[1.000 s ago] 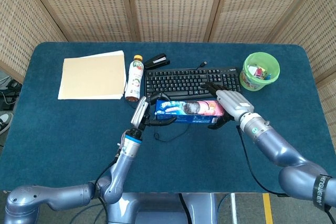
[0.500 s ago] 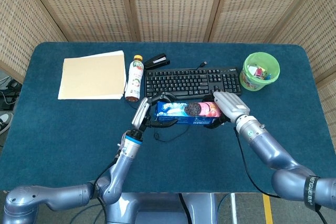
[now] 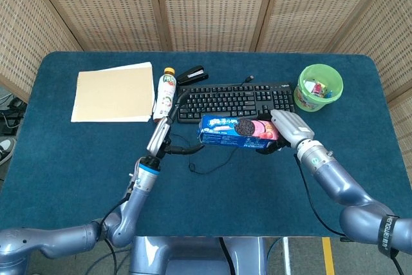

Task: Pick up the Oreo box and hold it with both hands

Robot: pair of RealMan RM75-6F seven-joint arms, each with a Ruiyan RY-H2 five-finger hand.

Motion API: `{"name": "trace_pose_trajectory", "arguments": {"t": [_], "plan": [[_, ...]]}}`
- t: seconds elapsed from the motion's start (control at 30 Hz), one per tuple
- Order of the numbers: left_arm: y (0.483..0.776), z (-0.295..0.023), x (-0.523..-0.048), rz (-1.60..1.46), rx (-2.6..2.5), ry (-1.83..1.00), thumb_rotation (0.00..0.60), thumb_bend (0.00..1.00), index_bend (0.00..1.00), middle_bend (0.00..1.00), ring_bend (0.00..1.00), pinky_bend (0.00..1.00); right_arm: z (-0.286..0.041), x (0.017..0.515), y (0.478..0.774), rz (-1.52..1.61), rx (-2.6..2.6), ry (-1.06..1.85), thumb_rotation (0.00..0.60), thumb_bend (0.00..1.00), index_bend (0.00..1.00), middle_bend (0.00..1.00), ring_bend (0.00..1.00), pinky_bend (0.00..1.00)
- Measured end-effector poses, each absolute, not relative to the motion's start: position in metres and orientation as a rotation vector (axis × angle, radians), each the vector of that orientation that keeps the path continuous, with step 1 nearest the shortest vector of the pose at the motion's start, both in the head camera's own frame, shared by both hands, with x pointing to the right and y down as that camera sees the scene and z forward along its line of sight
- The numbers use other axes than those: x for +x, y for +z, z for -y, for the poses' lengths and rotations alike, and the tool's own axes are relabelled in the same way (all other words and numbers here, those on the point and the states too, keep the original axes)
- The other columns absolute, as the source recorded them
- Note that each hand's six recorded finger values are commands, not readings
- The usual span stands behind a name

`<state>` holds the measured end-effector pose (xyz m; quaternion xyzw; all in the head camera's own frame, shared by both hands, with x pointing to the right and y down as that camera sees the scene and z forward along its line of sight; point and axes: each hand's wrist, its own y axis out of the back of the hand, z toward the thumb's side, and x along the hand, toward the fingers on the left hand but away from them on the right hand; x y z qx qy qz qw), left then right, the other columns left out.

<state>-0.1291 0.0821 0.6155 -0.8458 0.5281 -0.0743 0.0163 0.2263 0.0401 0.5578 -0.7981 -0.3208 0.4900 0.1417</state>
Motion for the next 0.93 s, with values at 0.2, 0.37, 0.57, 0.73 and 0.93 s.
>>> {"name": "trace_pose_trajectory", "arguments": {"t": [0.2,0.37,0.57,0.73,0.93], "plan": [[0.607,-0.064,-0.193,-1.511,-2.444,-0.413,0.531,0.00,0.00,0.00,0.00,0.00,-0.038,0.238,0.561,0.939,-2.243,1.423,0.600,0.52,0.77,0.71,0.75,0.67],[0.597,-0.055,-0.264,-1.331,-2.178,-0.682,0.586,0.00,0.00,0.00,0.00,0.00,-0.037,0.247,0.563,0.956,-2.173,1.417,0.600,0.52,0.77,0.71,0.75,0.67],[0.593,-0.076,-0.330,-1.145,-1.857,-1.018,0.600,0.00,0.00,0.00,0.00,0.00,-0.040,0.252,0.567,0.965,-2.109,1.411,0.600,0.52,0.77,0.71,0.75,0.67],[0.585,-0.112,-0.386,-1.097,-1.640,-1.290,0.600,0.00,0.00,0.00,0.00,0.00,-0.044,0.252,0.570,0.961,-2.065,1.399,0.600,0.52,0.77,0.71,0.75,0.67],[0.579,-0.147,-0.419,-1.127,-1.567,-1.469,0.600,0.00,0.00,0.00,0.00,0.00,-0.050,0.248,0.574,0.954,-2.031,1.382,0.600,0.52,0.77,0.71,0.75,0.67]]}}
